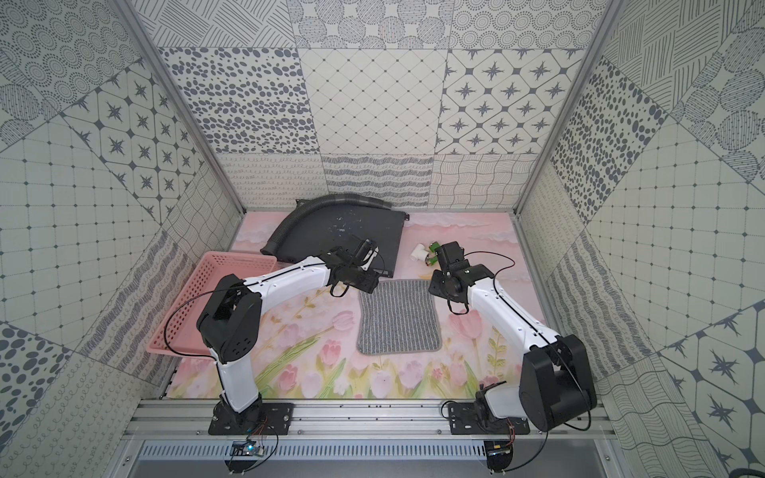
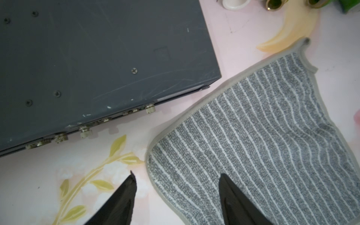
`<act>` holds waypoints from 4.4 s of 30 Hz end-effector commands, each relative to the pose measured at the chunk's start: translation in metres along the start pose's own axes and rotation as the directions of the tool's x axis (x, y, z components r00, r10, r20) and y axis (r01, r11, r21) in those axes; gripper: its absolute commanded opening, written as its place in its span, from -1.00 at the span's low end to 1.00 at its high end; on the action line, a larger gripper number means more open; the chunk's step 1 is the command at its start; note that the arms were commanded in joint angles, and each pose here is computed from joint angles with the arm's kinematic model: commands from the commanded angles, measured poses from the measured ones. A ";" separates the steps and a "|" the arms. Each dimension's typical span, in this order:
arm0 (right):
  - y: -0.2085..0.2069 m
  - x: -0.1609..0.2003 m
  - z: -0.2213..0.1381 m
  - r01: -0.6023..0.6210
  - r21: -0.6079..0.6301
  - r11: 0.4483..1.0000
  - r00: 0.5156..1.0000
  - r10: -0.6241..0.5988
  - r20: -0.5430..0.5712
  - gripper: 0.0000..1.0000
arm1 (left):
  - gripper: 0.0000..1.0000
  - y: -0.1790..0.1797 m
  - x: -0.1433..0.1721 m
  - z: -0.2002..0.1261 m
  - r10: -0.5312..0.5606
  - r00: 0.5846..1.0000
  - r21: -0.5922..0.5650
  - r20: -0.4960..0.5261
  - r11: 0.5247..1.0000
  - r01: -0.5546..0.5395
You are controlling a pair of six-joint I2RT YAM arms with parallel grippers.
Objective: Fold the square dishcloth
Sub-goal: Flatten out the cleaning item at the center of the board, then fold the cleaning item at the center of the board.
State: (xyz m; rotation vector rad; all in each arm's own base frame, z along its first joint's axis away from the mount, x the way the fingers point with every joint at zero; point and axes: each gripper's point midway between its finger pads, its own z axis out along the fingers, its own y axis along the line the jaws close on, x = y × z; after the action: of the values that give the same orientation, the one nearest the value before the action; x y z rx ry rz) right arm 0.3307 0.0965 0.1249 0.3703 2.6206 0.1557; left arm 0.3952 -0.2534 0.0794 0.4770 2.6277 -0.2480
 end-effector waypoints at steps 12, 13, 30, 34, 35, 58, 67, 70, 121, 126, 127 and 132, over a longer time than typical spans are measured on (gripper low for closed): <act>0.014 -0.044 0.075 0.061 0.036 0.998 0.997 -0.059 -0.047 0.04 | 0.26 0.013 0.040 0.030 -0.255 0.958 0.034 -0.133 0.965 0.262; 0.015 -0.044 0.080 0.059 0.033 0.998 0.997 -0.057 -0.055 0.06 | 0.24 0.014 0.041 0.032 -0.261 0.956 0.029 -0.135 0.963 0.267; 0.023 -0.031 0.125 -0.007 0.023 1.000 0.992 0.009 -0.129 0.11 | 0.01 0.010 0.034 0.050 -0.329 0.937 0.063 -0.119 0.939 0.338; 0.021 -0.033 0.134 -0.006 0.043 0.999 0.992 0.011 -0.128 0.03 | -0.05 0.011 0.031 0.051 -0.359 0.927 0.083 -0.111 0.926 0.369; 0.021 -0.033 0.136 -0.004 0.046 0.999 0.991 0.010 -0.130 0.01 | -0.08 0.011 0.030 0.051 -0.365 0.924 0.090 -0.111 0.923 0.375; 0.017 -0.052 0.126 0.002 0.054 0.999 0.997 0.002 -0.076 -1.00 | -1.00 0.008 0.007 0.022 -0.320 0.941 0.218 0.109 0.932 0.291; 0.019 -0.078 0.088 0.001 0.020 1.000 0.999 -0.002 0.033 -1.00 | -1.00 -0.003 -0.003 -0.006 -0.251 0.918 0.328 0.308 0.933 0.146; 0.018 -0.086 0.082 -0.004 0.008 1.000 0.999 0.003 0.055 -1.00 | -1.00 -0.007 -0.011 -0.013 -0.212 0.906 0.339 0.367 0.937 0.082; -0.029 0.032 0.024 -0.132 -0.172 0.976 0.988 0.143 0.053 -1.00 | -1.00 -0.076 0.119 -0.031 -0.012 0.860 0.364 0.510 0.909 -0.203; -0.034 0.043 0.028 -0.134 -0.163 0.977 0.989 0.142 0.033 -1.00 | -0.97 -0.077 0.130 -0.027 -0.014 0.875 0.368 0.484 0.910 -0.189; -0.035 0.045 0.028 -0.134 -0.161 0.978 0.990 0.140 0.031 -1.00 | -0.96 -0.077 0.131 -0.026 -0.016 0.878 0.371 0.479 0.910 -0.186; -0.038 0.052 0.028 -0.139 -0.162 0.977 0.989 0.145 0.024 -1.00 | -0.79 -0.081 0.137 -0.026 -0.026 0.885 0.395 0.465 0.901 -0.181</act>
State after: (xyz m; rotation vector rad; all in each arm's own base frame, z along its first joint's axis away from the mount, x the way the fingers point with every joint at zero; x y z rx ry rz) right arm 0.2887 0.0766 0.0640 0.4874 2.5663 0.3738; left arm 0.2406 -0.2808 0.0431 0.6115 2.0833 -0.8068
